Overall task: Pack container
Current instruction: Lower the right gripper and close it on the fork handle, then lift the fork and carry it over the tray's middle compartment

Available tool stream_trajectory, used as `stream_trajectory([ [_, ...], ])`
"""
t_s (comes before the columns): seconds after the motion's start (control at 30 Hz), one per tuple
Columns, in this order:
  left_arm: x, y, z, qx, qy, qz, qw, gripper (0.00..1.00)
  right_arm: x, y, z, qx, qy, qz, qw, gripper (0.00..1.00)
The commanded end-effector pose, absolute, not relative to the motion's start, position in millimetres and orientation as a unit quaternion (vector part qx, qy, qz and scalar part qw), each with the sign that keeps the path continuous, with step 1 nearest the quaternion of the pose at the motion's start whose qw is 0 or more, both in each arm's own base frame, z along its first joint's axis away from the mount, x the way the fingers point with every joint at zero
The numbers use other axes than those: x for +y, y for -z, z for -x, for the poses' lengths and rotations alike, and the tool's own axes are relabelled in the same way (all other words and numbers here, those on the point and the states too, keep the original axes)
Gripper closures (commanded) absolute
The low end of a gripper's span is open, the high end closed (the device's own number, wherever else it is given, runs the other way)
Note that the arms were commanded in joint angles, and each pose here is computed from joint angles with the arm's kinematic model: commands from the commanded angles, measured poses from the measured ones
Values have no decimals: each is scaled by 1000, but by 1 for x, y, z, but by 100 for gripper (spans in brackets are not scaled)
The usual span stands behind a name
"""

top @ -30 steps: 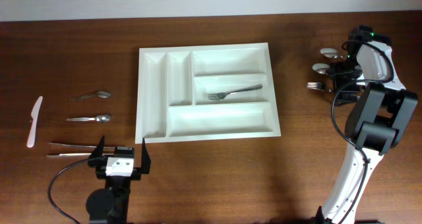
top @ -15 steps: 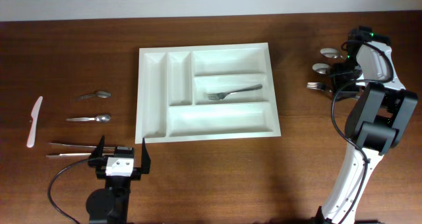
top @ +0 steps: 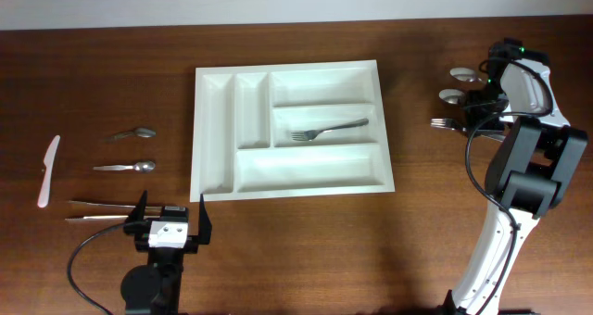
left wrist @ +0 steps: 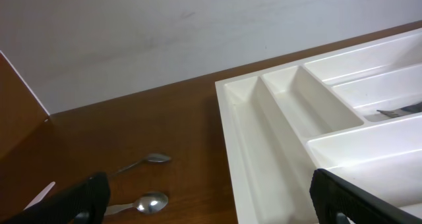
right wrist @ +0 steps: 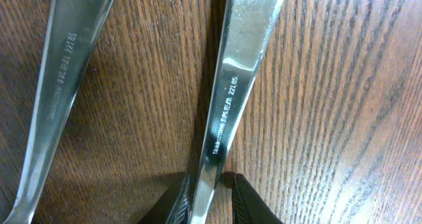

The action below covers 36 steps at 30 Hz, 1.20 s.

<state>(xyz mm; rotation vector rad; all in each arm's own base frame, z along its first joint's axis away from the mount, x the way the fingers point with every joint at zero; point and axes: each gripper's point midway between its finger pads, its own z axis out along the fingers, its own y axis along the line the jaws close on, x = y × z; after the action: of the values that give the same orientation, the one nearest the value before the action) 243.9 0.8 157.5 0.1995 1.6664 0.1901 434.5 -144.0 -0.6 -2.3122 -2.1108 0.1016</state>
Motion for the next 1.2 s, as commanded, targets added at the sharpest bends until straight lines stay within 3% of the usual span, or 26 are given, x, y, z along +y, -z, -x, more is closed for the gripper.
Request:
stream_trajectory([
  [0.0, 2, -156, -244, 736, -91, -90, 664, 1, -140, 20, -417, -669, -49, 741, 39, 79],
  [0.1, 2, -156, -244, 736, -91, -90, 664, 1, -139, 20, -418, -670, -46, 740, 41, 86],
  [0.17, 2, -156, -244, 736, -91, -90, 664, 1, -139, 20, -418, -678, -45, 733, 41, 96],
  [0.57, 2, -156, -244, 736, -91, -90, 664, 1, -140, 9, -423, -728, -38, 684, 36, 96],
  [1.17, 2, -156, -244, 737, -91, -90, 664, 1, -107, -118, -450, -805, 10, 588, -79, 96],
])
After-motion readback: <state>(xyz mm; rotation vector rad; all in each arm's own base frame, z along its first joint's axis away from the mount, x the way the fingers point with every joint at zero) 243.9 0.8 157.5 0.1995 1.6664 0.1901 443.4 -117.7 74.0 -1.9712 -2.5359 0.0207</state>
